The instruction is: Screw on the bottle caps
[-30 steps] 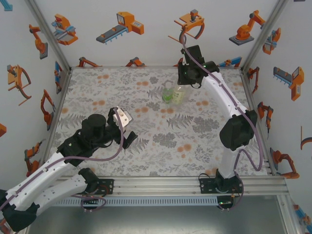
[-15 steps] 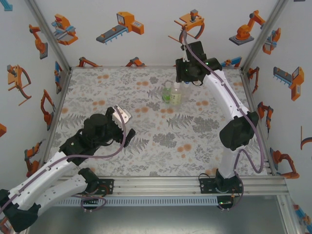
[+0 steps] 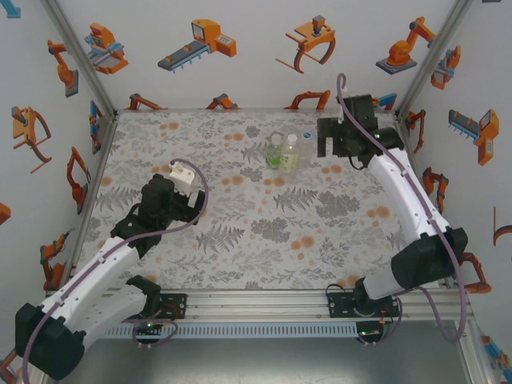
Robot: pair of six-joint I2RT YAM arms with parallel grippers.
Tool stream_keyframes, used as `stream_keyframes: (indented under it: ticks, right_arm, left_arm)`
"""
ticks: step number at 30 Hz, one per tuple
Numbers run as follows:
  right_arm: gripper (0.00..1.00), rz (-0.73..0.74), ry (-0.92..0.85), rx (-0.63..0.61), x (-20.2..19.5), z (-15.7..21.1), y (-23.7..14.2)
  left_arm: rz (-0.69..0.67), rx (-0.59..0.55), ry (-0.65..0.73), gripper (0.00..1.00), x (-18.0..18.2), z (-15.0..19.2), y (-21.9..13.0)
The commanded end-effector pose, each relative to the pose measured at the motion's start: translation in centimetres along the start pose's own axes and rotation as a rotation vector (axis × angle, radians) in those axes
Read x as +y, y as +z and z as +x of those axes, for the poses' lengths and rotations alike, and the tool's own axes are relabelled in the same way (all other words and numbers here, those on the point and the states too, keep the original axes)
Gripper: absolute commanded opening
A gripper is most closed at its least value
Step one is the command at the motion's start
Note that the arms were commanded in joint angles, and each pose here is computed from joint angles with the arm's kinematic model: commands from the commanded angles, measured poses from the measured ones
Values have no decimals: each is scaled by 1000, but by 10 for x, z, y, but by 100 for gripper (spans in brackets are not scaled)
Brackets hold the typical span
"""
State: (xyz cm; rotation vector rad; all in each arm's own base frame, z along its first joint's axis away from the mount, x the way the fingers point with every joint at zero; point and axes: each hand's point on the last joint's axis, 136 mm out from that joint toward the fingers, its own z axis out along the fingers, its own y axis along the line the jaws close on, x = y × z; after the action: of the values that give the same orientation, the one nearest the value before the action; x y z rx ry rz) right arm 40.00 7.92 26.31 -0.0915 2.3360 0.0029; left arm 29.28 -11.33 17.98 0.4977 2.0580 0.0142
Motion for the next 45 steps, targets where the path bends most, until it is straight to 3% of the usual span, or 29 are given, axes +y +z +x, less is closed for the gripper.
stream_keyframes:
  ticks: [1, 7, 10, 15, 21, 33, 36, 38, 40, 41, 45]
  right_arm:
    - [99, 95, 29, -35, -35, 31, 20]
    - [99, 126, 89, -142, -78, 94, 52]
    - [99, 150, 68, -236, -88, 110, 61]
    - [99, 167, 124, -289, -103, 137, 81]
    - [99, 124, 148, -415, -105, 124, 91]
    - [99, 58, 175, -427, -105, 139, 109]
    - [99, 52, 174, -427, -104, 138, 110]
    - [99, 52, 173, -429, -104, 138, 109]
    - [99, 49, 174, -429, -104, 138, 109]
    - [99, 49, 174, -429, -104, 138, 109]
    - [99, 48, 172, -429, -104, 138, 109]
  left_arm:
    - [-75, -27, -71, 97, 21, 0, 15]
    - [-113, -78, -82, 97, 37, 18, 42]
    - [-134, -102, -105, 97, 47, 28, 53]
    - [-167, -145, -158, 97, 63, 42, 65]
    - [-142, -178, -162, 97, 70, 41, 85]
    - [-80, -100, -319, 97, 99, 52, 116]
    - [-100, -134, -363, 97, 105, 64, 114]
    - [-60, -227, -326, 97, 96, 58, 111]
    - [-53, -169, -328, 97, 94, 63, 112]
    - [-59, -206, -329, 97, 96, 60, 112]
    - [-150, -166, -358, 97, 109, 65, 114]
